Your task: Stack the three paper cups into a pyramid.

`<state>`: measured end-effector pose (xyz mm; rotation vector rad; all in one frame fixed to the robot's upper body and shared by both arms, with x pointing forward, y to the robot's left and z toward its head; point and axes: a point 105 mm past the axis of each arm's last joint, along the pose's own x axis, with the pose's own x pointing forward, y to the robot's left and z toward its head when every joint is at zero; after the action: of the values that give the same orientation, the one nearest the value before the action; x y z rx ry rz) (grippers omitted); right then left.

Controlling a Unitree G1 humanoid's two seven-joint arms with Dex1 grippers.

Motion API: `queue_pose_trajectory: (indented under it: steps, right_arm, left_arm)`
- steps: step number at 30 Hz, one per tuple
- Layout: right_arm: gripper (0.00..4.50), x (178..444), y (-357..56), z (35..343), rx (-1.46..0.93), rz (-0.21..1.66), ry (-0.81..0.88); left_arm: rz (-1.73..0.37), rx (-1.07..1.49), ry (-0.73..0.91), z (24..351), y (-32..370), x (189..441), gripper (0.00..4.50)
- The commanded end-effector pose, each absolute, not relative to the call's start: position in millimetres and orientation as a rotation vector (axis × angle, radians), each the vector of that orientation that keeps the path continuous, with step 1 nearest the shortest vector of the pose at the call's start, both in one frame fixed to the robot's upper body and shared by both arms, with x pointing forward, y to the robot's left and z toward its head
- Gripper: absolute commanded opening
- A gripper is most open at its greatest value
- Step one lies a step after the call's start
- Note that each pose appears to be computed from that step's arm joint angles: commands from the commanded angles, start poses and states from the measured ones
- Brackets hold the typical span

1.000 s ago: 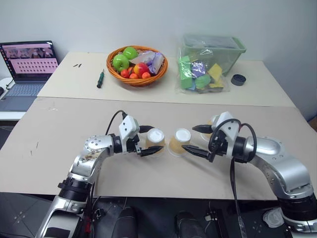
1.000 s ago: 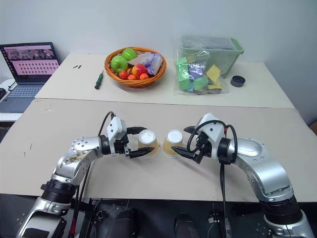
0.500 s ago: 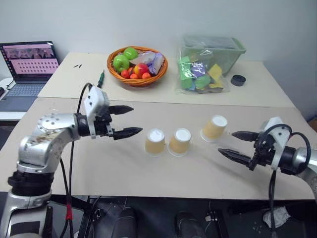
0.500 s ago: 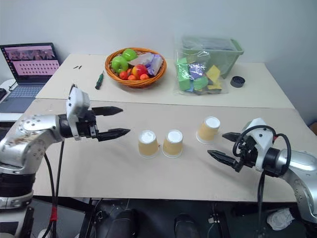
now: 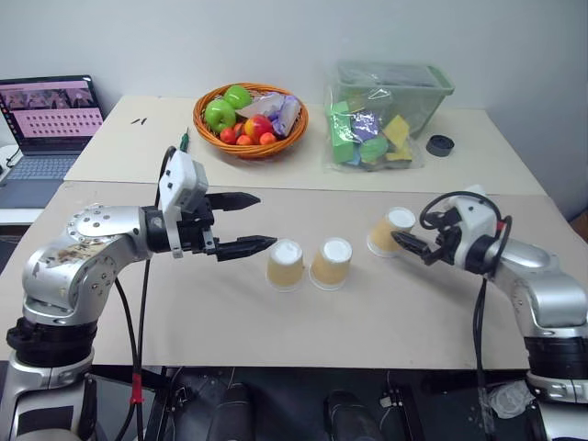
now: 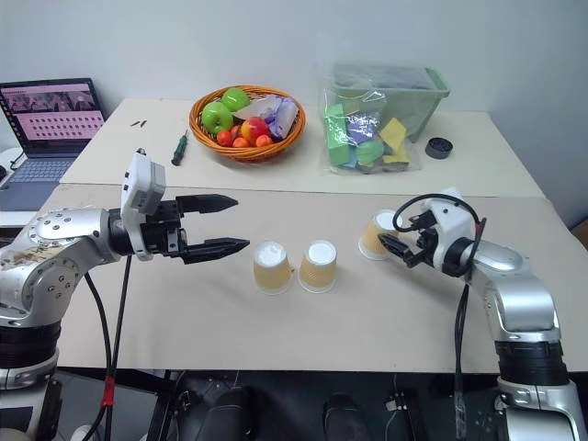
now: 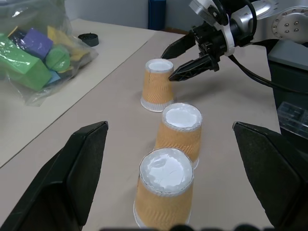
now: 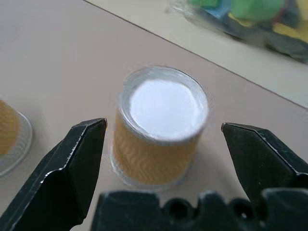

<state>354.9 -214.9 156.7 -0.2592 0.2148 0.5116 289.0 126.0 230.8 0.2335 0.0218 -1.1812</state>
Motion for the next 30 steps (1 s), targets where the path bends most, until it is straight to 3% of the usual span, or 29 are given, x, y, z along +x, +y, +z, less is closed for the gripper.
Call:
queue_pose_trajectory:
  steps: [1,16,22,26,30]
  right_arm:
    - [4.50,362.2,-210.7,168.4,-0.258,0.522,0.160]
    - [4.50,377.0,-204.8,173.2,-0.194,0.528,0.139]
    - [2.71,376.4,-203.1,176.8,-0.191,0.533,0.119]
    - [2.69,375.4,-196.1,193.7,-0.185,0.560,0.067]
    - [2.69,371.4,-181.0,237.5,-0.214,0.642,-0.032]
  left_arm:
    - [-1.186,0.259,-0.008,238.5,123.7,285.1,4.43]
    - [-1.179,0.285,0.000,231.8,122.7,283.9,4.43]
    - [-1.180,0.281,-0.001,230.4,121.4,281.6,4.50]
    - [-1.184,0.278,0.002,229.5,120.4,280.1,4.50]
    - [-1.184,0.281,0.010,226.4,120.0,280.6,4.50]
